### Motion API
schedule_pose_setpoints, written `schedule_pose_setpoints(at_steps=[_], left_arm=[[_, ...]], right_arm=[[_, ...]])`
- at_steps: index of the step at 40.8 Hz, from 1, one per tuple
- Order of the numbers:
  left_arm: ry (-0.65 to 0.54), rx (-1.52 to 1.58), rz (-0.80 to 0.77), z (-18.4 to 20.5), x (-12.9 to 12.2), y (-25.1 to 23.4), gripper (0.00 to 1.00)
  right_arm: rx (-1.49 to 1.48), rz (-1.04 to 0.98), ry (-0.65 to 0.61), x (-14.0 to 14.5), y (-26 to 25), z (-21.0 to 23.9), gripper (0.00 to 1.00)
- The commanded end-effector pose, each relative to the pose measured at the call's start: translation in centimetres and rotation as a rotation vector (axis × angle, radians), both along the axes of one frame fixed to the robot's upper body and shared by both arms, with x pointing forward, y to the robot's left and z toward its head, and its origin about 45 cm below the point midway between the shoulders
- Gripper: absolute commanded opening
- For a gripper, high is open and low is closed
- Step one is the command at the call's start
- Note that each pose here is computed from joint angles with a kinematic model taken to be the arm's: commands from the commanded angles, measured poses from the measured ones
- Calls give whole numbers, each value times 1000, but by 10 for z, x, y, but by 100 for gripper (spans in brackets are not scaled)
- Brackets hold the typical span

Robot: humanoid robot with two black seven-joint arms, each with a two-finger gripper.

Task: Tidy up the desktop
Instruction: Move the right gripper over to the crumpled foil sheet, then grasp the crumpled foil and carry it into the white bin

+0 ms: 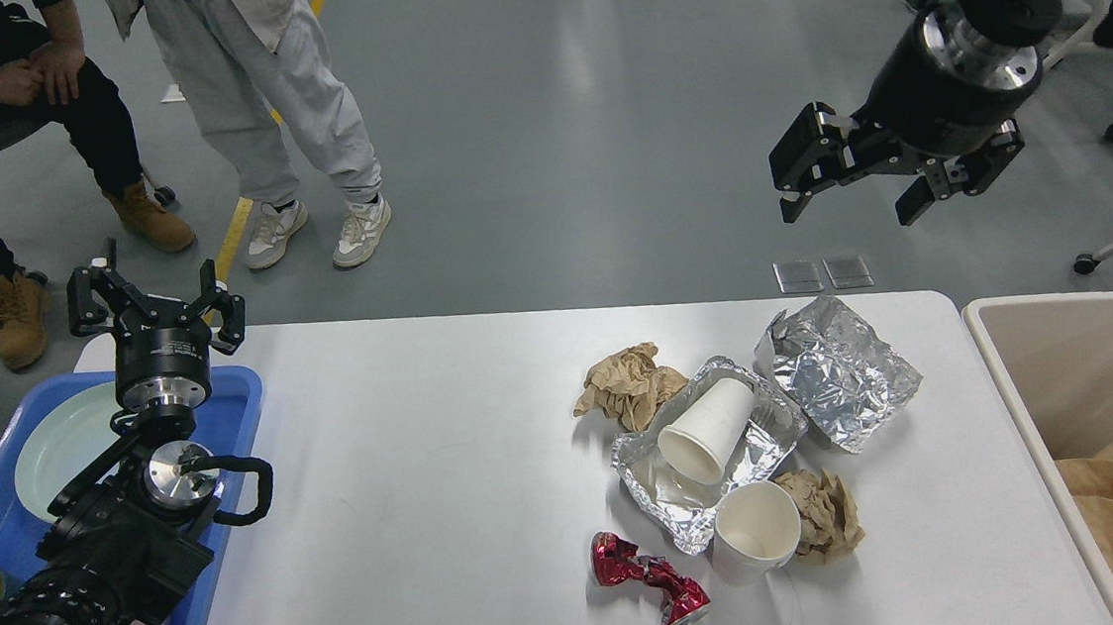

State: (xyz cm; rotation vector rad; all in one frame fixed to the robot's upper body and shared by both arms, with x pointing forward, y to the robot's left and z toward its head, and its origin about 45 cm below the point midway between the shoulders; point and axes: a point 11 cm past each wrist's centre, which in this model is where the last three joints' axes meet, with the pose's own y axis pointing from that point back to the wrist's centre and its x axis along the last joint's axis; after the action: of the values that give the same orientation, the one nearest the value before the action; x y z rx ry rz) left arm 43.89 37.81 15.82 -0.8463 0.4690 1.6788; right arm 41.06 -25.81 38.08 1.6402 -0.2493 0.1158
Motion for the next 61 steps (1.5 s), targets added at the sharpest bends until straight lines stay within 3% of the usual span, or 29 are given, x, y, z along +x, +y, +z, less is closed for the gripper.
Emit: schedule_pose_setpoints(at_steps=[1,5,11,20,32,40,46,50,52,54,55,61], left_arm=[[0,0,0,0,0,0,97],[-1,0,1,0,0,0,97],[0,0,0,0,0,0,96],[0,0,0,0,0,0,96],[0,0,0,0,0,0,96],[0,0,0,0,0,0,96],[0,0,0,0,0,0,96],[0,0,0,0,0,0,96],[0,0,0,0,0,0,96],[-1,0,1,0,0,0,97],[0,0,0,0,0,0,96],[0,0,0,0,0,0,97]], right_arm=[[11,-116,32,3,-44,-80,100],[-7,-181,24,0,-70,-130,100],[16,-302,-92,-10,-96,-211,100],[11,-392,-152,-26,-115,-265,100],[-36,-409,-162,-40,-127,-303,97],[-16,-434,-196,-41,-123,-309,75],[-28,-436,-184,-46,-121,-315,37],[-27,-472,-175,-50,-123,-318,23],[-21,-488,-178,-49,-123,-319,21],[-2,-522,-175,-51,-123,-320,4],[3,-531,-175,-51,-122,-320,0],[25,-581,-175,-53,-124,-322,0]])
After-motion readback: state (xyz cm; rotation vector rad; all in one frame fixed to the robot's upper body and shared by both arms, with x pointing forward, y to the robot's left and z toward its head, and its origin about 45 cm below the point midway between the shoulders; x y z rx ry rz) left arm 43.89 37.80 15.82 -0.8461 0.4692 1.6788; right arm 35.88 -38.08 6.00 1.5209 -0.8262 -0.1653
